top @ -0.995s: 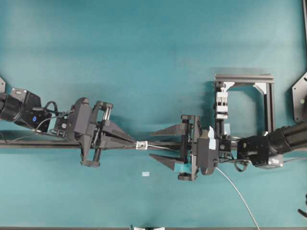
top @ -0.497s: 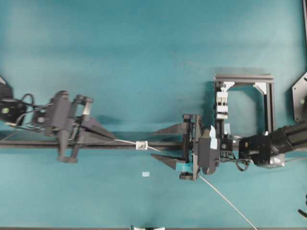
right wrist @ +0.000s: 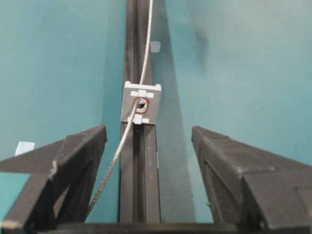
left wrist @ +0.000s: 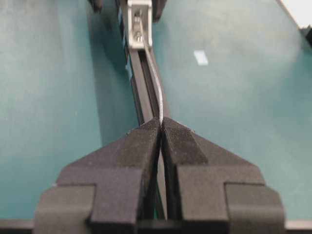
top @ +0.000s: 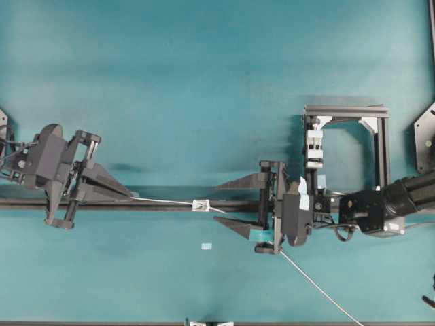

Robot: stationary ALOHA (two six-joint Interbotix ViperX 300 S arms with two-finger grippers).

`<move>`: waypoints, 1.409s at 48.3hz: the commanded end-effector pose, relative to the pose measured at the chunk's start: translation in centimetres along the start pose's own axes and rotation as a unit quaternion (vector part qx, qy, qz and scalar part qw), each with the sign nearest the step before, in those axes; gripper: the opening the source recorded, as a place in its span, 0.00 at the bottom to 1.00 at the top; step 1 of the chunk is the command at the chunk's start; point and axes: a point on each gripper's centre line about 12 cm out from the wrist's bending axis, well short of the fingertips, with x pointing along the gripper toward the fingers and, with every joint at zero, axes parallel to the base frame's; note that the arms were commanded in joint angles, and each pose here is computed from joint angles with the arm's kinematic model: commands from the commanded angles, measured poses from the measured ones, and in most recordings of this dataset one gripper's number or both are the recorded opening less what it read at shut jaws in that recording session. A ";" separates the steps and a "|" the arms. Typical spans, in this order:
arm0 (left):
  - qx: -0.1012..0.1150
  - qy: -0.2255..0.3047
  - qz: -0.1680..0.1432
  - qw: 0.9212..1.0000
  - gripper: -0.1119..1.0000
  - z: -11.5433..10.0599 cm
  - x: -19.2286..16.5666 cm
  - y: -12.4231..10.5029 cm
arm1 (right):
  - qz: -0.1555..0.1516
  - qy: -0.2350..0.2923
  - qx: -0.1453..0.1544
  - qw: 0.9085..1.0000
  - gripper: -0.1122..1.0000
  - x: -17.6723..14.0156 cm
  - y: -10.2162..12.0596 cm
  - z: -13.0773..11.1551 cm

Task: Insert the wire through the hole in the metal fitting marked with a red label. (retake)
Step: 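Open the right gripper and pull the wire leftward with the left gripper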

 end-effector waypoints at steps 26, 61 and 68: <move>0.001 -0.009 -0.009 1.000 0.01 0.4 -2.3 -0.2 | 0.001 -0.022 0.011 1.000 0.81 0.0 0.1 1.7; -0.066 0.046 0.013 0.997 0.01 -0.5 -1.7 0.5 | 0.002 -0.026 0.009 1.000 0.81 -0.1 0.1 1.9; -0.079 0.050 0.014 0.995 0.08 -0.3 -1.9 0.5 | 0.002 -0.026 0.010 1.000 0.81 0.0 0.2 2.0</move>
